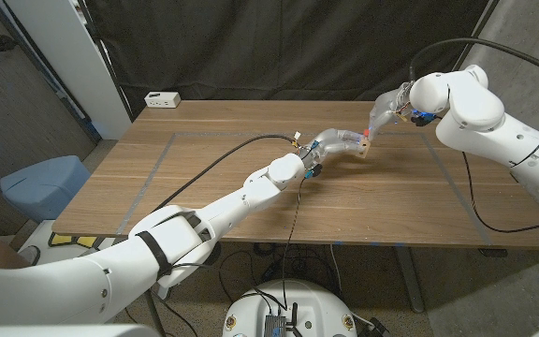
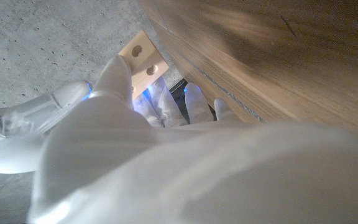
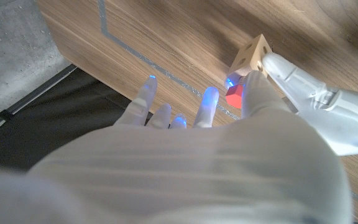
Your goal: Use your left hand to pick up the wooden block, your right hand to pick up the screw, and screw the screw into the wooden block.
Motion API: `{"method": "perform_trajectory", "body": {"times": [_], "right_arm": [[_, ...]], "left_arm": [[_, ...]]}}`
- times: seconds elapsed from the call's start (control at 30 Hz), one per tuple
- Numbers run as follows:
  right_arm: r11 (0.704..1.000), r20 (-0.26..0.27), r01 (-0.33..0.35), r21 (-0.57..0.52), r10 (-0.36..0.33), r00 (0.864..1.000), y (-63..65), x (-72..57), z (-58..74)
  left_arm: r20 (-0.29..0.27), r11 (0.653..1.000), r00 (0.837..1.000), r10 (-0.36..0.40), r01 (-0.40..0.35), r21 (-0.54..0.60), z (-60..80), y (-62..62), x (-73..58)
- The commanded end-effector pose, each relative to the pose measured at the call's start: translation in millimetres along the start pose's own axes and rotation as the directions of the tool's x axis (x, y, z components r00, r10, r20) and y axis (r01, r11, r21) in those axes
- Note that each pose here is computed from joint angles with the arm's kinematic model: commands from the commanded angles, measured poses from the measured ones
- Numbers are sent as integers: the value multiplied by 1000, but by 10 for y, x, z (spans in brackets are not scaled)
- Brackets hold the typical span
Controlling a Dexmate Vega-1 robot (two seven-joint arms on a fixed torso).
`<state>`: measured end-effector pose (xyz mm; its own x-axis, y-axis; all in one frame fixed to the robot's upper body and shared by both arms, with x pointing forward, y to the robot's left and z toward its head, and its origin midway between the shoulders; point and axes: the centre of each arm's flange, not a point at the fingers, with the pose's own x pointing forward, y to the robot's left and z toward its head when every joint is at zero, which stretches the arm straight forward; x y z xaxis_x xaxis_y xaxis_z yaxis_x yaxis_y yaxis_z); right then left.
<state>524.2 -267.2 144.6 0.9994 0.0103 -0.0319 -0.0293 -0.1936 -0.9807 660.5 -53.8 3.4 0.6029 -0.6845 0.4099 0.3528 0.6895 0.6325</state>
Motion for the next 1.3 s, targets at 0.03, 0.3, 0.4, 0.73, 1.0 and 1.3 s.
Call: {"method": "perform_trajectory", "body": {"times": [0.03,0.3,0.4,0.73,1.0,1.3], "right_arm": [[1000,-6,-3,-12,3,1000,-37,-33,-35],[998,21,36,-42,-36,999,-60,-84,-61],[998,39,46,-48,-44,998,-72,-104,-67],[995,98,57,-78,-49,994,-113,-91,-70],[992,126,60,-112,-46,991,-175,-57,-51],[990,130,30,-141,-12,991,-236,-2,-24]], "left_arm": [[1,1000,1000,2,-2,0,3,3,-1],[3,1000,1000,0,0,1,4,4,1],[3,1000,1000,-1,1,2,6,0,-2],[3,1000,1000,1,-1,4,13,-9,-16],[2,1000,1000,0,0,2,11,-11,-12],[-1,1000,1000,0,0,1,3,5,9]]}}
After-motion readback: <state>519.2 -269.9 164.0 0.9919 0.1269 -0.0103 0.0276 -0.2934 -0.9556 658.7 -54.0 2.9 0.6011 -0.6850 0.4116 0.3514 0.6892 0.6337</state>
